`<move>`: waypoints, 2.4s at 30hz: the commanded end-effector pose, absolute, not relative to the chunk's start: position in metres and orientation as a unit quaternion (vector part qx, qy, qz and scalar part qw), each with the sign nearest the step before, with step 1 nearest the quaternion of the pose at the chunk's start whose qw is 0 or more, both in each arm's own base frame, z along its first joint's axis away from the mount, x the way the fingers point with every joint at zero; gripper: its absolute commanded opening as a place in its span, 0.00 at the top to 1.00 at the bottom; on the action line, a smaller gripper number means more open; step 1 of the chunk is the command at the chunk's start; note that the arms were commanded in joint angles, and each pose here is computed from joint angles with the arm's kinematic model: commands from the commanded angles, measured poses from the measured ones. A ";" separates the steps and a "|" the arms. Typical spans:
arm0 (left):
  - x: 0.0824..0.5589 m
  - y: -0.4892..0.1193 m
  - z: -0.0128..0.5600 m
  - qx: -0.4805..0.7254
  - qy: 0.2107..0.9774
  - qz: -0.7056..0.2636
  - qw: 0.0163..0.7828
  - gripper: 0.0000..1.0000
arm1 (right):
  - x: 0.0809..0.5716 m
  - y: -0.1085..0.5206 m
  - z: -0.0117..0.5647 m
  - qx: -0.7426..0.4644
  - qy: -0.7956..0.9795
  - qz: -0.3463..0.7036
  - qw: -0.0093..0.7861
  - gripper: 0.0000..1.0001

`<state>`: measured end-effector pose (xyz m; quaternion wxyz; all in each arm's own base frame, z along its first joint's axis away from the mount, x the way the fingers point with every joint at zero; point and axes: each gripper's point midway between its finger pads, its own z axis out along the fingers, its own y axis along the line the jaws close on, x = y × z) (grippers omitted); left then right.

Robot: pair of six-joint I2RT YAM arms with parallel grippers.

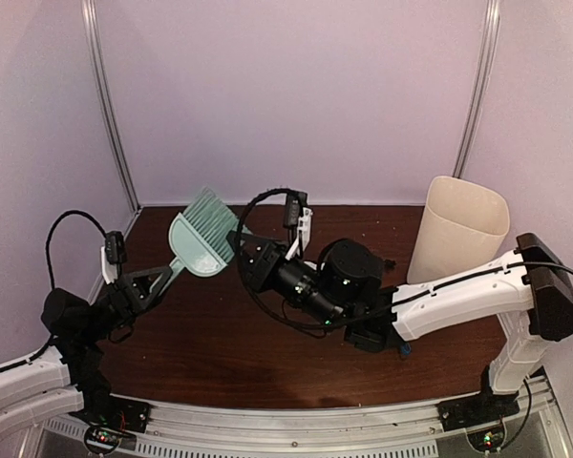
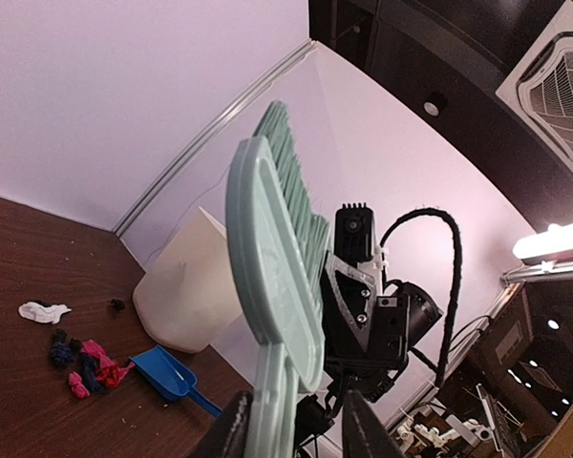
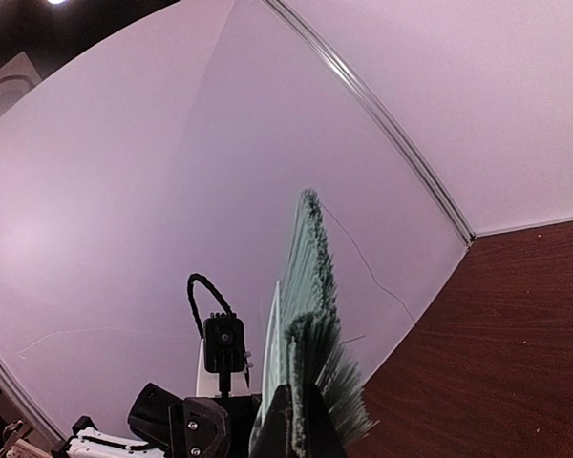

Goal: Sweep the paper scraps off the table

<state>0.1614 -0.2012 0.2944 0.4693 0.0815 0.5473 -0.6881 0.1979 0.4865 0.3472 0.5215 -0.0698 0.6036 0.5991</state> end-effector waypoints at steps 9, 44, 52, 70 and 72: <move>0.161 -0.202 0.298 0.090 0.546 -0.682 0.477 0.72 | 0.195 0.489 0.356 -0.069 0.584 0.601 0.541 1.00; 0.189 -0.207 0.277 0.063 0.615 -0.621 0.481 1.00 | 0.215 0.377 0.313 -0.090 0.718 0.342 0.599 0.16; 0.207 -0.215 0.265 0.070 0.661 -0.577 0.475 1.00 | 0.209 0.274 0.256 -0.084 0.801 0.182 0.564 0.10; 0.220 -0.231 0.247 0.077 0.696 -0.547 0.460 1.00 | 0.206 0.155 0.117 0.024 0.919 -0.005 0.394 0.07; 0.221 -0.231 0.245 0.076 0.698 -0.544 0.459 1.00 | 0.210 0.160 0.101 0.016 0.928 0.016 0.372 0.08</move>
